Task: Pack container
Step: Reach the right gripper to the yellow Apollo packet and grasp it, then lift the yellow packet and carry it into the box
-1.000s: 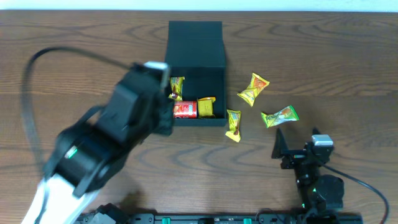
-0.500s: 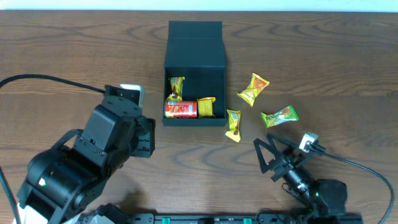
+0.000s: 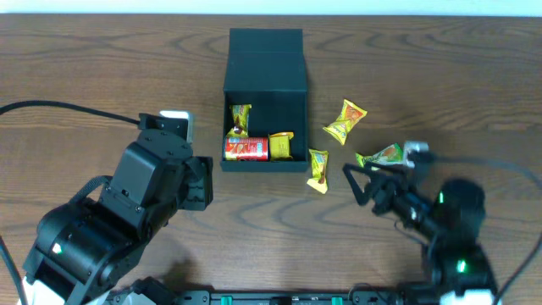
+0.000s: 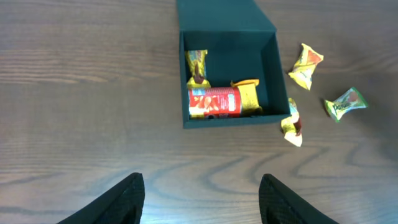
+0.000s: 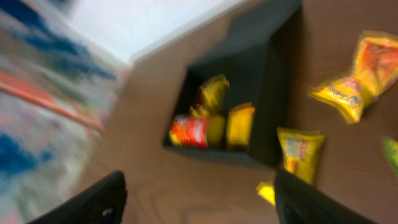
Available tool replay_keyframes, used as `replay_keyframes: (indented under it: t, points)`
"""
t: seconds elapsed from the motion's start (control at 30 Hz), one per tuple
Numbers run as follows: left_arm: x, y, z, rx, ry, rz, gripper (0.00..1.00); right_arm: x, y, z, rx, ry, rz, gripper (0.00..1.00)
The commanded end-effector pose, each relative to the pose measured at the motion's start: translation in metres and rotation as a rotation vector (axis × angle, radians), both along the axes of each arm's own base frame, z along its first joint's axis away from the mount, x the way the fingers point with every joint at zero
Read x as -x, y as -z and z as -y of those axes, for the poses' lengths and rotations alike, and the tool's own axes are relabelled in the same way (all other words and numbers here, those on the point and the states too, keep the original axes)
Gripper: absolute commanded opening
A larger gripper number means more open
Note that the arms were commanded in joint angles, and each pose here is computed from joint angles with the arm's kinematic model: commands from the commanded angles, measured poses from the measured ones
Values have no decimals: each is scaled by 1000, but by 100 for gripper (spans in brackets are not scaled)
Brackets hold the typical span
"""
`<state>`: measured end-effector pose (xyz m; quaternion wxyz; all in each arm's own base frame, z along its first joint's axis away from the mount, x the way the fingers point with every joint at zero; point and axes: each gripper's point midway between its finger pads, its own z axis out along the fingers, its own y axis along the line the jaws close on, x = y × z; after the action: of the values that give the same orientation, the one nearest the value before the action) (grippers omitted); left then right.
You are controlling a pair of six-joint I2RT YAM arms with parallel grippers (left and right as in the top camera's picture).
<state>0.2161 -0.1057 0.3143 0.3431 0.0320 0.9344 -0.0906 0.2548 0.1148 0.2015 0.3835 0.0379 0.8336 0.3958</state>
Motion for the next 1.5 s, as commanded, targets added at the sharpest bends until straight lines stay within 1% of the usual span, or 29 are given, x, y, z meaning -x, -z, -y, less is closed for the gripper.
replay_keyframes:
  t: [0.0,0.17,0.3,0.4,0.53,0.63,0.7,0.77,0.97,1.2,1.37,1.43,1.47]
  points:
    - [-2,-1,-9,-29,-36,17,60,-26,1,5,170,-59,-46,74]
    - [-1,11,-12,-52,-48,-10,60,-47,25,13,360,-76,-294,74]
    - [-2,20,-14,-60,-77,-30,61,-52,51,1,490,-113,-410,73]
    - [-1,24,-15,-62,-82,-41,61,-50,74,-9,554,-140,-468,72]
    - [0,27,-15,-67,-82,-48,61,-43,105,-18,598,-194,-559,73]
    - [0,27,-15,-67,-81,-51,61,-37,131,-17,636,-202,-650,66]
    - [1,27,-14,-63,-78,-54,61,-36,142,-14,662,-190,-686,65]
    - [1,28,-14,-58,-86,-57,61,-36,150,-16,669,-200,-702,64]
    - [2,28,-15,-55,-91,-61,62,-42,163,-21,674,-210,-701,58]
    - [2,28,-15,-53,-95,-62,62,-44,173,-31,682,-232,-693,54]
    - [2,28,-15,-51,-97,-63,62,-49,173,-39,679,-242,-657,45]
    - [2,28,-15,-51,-97,-63,62,-50,173,-39,677,-238,-653,39]
    - [2,28,-15,-51,-97,-62,62,-50,173,-40,676,-238,-652,32]
